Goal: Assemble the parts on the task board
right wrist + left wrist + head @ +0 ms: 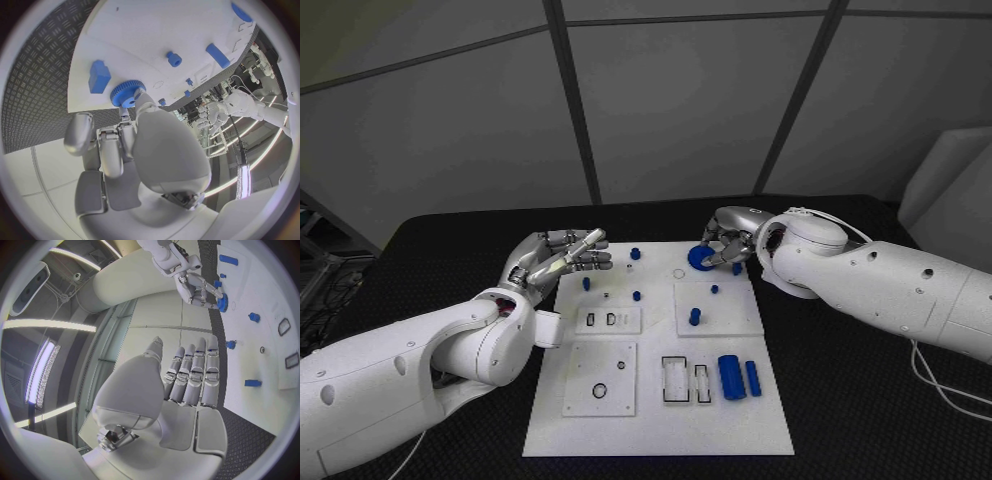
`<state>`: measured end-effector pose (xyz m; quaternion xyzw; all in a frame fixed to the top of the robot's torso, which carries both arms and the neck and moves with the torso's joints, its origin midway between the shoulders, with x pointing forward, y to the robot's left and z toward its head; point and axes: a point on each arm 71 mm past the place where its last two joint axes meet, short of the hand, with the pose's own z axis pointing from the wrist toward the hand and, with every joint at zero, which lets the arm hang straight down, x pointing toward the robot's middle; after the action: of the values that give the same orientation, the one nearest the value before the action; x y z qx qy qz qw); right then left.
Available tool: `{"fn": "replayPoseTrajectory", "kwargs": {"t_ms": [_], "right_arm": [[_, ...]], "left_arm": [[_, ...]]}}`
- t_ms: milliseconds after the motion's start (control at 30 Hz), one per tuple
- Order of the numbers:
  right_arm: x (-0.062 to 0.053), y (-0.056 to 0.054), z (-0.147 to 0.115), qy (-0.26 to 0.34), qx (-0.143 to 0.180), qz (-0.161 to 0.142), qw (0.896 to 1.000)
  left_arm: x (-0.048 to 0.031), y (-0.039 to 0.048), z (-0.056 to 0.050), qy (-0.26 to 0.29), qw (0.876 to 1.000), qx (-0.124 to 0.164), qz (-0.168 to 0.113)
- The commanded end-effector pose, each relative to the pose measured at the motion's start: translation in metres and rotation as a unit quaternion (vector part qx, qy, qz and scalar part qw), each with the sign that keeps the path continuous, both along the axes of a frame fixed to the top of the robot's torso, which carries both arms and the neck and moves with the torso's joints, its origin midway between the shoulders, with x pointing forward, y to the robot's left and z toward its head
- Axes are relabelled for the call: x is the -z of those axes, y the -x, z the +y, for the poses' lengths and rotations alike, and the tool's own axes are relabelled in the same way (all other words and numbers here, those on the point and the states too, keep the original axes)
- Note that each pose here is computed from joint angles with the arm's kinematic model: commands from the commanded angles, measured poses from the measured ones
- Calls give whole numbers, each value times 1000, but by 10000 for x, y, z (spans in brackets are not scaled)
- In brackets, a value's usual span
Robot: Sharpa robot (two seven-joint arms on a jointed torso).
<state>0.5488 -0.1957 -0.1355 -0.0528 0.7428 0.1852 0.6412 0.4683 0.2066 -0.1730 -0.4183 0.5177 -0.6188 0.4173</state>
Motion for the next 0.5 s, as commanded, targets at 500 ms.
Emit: {"fn": "replayPoseTrajectory", "kwargs": {"t_ms": [500], "right_arm": [[-202,212,232,-27,-36,-82,996]], "left_arm": [[-14,0,27,-1,1000,3,-4]]}}
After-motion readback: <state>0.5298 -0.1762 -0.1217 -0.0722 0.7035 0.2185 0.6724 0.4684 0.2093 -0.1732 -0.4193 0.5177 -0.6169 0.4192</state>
